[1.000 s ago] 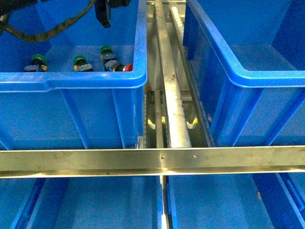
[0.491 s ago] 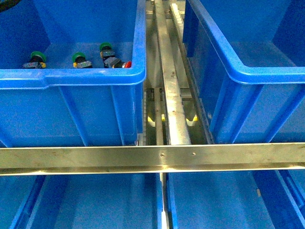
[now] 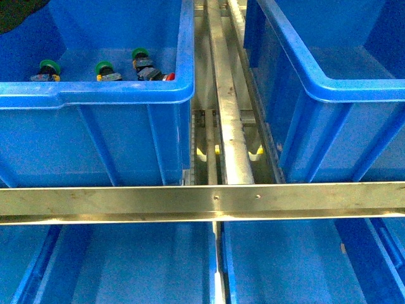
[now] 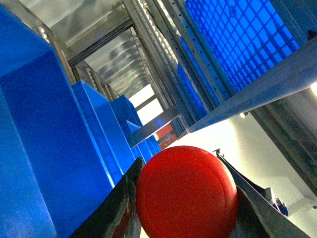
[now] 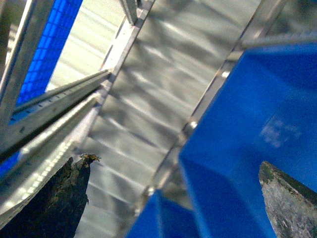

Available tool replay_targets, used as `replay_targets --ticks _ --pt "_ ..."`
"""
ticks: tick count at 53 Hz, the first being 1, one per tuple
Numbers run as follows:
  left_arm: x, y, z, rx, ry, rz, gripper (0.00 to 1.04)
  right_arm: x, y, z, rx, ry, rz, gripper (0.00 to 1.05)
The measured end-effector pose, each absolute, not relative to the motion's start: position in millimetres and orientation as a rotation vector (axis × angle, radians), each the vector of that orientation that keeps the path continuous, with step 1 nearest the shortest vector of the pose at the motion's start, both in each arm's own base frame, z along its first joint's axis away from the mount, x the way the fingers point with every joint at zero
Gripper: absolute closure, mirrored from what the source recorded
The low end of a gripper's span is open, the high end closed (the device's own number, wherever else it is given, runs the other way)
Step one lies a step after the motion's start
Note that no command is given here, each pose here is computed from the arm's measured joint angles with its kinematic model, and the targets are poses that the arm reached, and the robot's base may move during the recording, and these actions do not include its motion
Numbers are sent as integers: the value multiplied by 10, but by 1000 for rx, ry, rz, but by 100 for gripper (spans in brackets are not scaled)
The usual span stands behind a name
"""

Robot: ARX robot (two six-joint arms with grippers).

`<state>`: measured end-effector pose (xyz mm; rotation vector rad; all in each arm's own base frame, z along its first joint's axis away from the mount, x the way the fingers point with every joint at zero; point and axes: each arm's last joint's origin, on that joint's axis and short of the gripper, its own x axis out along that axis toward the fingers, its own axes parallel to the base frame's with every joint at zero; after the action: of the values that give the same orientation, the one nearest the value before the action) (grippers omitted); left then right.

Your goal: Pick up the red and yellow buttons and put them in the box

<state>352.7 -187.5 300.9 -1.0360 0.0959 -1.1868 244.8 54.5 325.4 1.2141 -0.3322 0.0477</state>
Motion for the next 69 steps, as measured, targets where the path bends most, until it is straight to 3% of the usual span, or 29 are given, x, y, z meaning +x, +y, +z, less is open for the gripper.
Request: replay_targets --ticks 15,38,69 --pt "3504 -1906 3017 -1054 80 -1184 72 2638 990 3112 1414 -284 95 6" --pt "3403 -2056 2977 -1066 108 -1206 72 2645 1456 3369 1522 -280 239 6" --pt "3374 -2067 2903 -1070 154 -1160 72 2590 1523 3351 1539 -272 249 6"
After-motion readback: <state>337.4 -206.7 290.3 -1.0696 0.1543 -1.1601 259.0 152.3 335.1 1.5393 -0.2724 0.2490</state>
